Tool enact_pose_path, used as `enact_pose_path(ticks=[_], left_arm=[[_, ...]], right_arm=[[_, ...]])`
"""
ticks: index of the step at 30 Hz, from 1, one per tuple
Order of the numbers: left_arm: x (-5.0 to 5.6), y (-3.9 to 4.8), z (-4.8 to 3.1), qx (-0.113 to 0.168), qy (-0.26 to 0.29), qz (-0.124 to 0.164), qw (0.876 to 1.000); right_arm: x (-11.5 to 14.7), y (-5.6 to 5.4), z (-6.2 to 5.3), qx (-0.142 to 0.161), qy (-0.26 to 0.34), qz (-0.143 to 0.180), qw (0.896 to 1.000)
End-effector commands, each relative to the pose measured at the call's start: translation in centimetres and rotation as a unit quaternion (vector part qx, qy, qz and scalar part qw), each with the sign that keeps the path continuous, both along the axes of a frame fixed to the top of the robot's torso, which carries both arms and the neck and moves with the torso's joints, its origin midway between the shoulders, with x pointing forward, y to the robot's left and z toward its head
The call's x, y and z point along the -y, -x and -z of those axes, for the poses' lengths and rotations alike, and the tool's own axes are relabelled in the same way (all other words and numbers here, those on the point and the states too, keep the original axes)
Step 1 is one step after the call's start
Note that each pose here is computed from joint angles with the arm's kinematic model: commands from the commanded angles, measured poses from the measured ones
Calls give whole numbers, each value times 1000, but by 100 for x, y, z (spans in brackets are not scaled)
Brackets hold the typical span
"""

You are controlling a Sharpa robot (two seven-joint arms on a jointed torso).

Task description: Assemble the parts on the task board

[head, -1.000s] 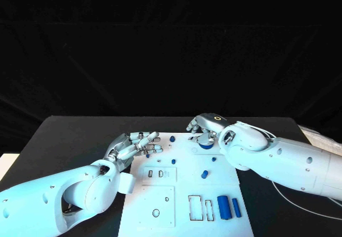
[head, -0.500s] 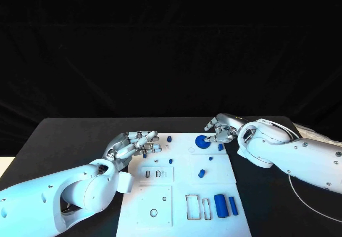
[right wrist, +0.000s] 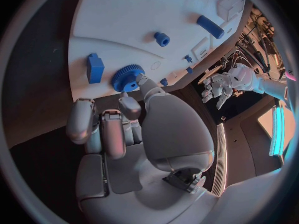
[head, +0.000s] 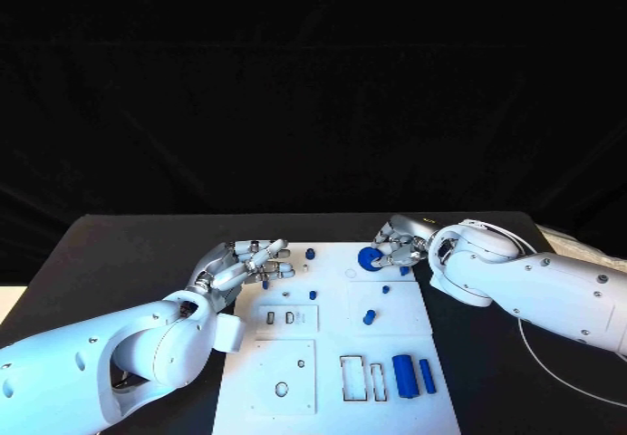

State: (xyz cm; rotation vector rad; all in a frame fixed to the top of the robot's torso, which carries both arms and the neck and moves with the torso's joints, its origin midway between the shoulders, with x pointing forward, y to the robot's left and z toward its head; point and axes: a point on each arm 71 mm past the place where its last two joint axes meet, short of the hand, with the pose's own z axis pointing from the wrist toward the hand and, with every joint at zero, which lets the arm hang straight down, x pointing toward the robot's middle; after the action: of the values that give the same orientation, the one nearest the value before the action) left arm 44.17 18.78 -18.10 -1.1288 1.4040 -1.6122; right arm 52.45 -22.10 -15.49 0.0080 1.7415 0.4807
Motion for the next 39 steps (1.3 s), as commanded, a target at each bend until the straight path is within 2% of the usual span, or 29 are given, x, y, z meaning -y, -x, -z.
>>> enact_pose_path(ticks=[1, 14, 27, 32, 39], left_arm=[[22, 3, -13, 2, 6, 9, 1000], [22, 1, -11, 2, 5, 9, 1000], [19, -4, -7, 1, 5, 9, 1000], [18, -5, -7, 1, 5, 8, 1000], [15, -7, -6, 1, 4, 7, 1000]], right_arm=[[-35, 1, 24, -6, 18, -5, 1000], [-88, -13, 55, 2, 37, -9, 999], [-163, 25, 47, 60, 104, -31, 992], [-231, 71, 31, 74, 95, -44, 992], [-407, 170, -44, 96, 40, -61, 993]])
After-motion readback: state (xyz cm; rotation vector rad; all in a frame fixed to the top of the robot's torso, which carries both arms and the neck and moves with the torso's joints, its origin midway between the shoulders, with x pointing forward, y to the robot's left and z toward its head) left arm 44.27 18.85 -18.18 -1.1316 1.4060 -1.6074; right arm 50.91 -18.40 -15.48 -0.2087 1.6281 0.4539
